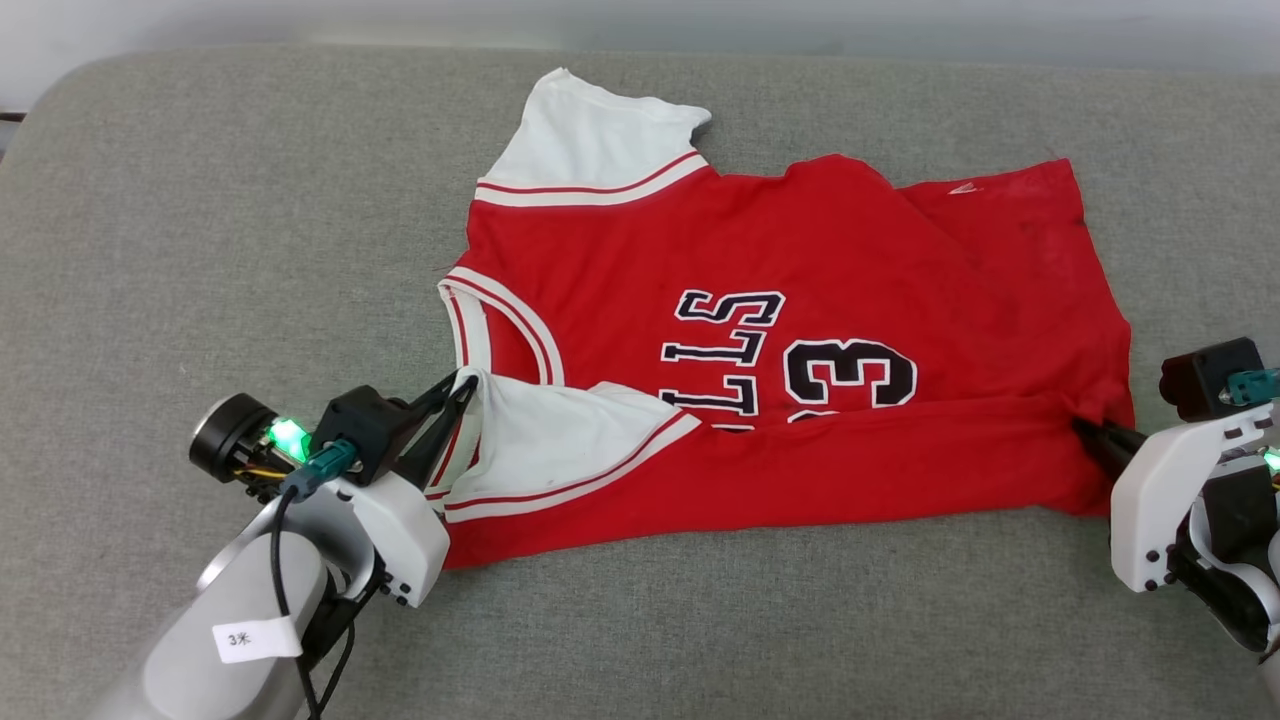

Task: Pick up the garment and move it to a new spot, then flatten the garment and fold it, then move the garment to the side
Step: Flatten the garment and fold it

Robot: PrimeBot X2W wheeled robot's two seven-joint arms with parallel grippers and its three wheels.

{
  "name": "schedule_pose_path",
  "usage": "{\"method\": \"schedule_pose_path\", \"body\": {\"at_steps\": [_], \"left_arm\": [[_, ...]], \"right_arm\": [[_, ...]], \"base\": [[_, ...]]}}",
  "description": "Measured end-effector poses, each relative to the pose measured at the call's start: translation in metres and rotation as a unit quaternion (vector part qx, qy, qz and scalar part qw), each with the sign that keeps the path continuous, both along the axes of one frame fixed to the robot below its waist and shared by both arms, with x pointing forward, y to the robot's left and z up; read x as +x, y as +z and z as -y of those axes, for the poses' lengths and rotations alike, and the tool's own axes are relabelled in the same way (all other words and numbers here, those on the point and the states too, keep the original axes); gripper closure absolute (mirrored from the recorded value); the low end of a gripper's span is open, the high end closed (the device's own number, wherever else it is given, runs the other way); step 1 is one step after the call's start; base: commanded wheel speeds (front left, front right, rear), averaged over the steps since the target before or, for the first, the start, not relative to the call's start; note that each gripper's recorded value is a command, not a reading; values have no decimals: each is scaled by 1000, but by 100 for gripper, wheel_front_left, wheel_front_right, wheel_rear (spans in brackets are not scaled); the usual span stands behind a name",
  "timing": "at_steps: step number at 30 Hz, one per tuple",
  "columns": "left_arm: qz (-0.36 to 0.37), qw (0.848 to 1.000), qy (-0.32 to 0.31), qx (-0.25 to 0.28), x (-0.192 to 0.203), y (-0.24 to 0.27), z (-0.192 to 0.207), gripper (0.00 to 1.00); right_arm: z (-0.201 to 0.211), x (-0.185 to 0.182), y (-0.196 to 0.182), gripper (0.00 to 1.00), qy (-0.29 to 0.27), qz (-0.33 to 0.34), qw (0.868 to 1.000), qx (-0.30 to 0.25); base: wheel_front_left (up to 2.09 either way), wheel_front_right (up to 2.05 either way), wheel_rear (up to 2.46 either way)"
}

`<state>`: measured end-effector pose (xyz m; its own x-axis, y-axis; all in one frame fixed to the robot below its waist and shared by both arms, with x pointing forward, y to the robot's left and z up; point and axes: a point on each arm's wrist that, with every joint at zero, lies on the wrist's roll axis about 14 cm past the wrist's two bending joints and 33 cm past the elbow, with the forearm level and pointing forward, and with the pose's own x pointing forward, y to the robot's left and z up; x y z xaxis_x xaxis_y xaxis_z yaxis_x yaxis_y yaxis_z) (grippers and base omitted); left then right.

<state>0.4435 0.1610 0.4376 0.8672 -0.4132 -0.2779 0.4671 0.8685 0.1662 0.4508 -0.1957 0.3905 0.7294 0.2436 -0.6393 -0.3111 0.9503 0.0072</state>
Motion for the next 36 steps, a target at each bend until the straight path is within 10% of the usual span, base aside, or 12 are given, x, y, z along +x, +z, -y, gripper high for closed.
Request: {"method": "schedule_pose_path", "body": {"at_steps": [4, 5, 6, 22, 36], "left_arm": [[-18, 1000, 8, 6, -1, -13, -2, 94], [-23, 1000, 10, 9, -1, -16, -3, 0], [-28, 999, 13, 11, -2, -19, -4, 0], [-20, 971, 158, -178, -33, 18, -14, 0], [-168, 965, 167, -115, -89, -17, -4, 0]], "right_arm": [[2, -1, -9, 90, 0, -17, 1000, -12], [1, 0, -8, 37, 1, -14, 1000, -13], [1, 0, -8, 0, -1, -13, 1000, -11], [6, -38, 31, 0, -15, 1, 1000, 4], [3, -72, 46, 0, -40, -29, 999, -6]], "base": [[0, 0, 0], [0, 0, 0], [0, 0, 0], [0, 0, 0], [0, 0, 0]]}}
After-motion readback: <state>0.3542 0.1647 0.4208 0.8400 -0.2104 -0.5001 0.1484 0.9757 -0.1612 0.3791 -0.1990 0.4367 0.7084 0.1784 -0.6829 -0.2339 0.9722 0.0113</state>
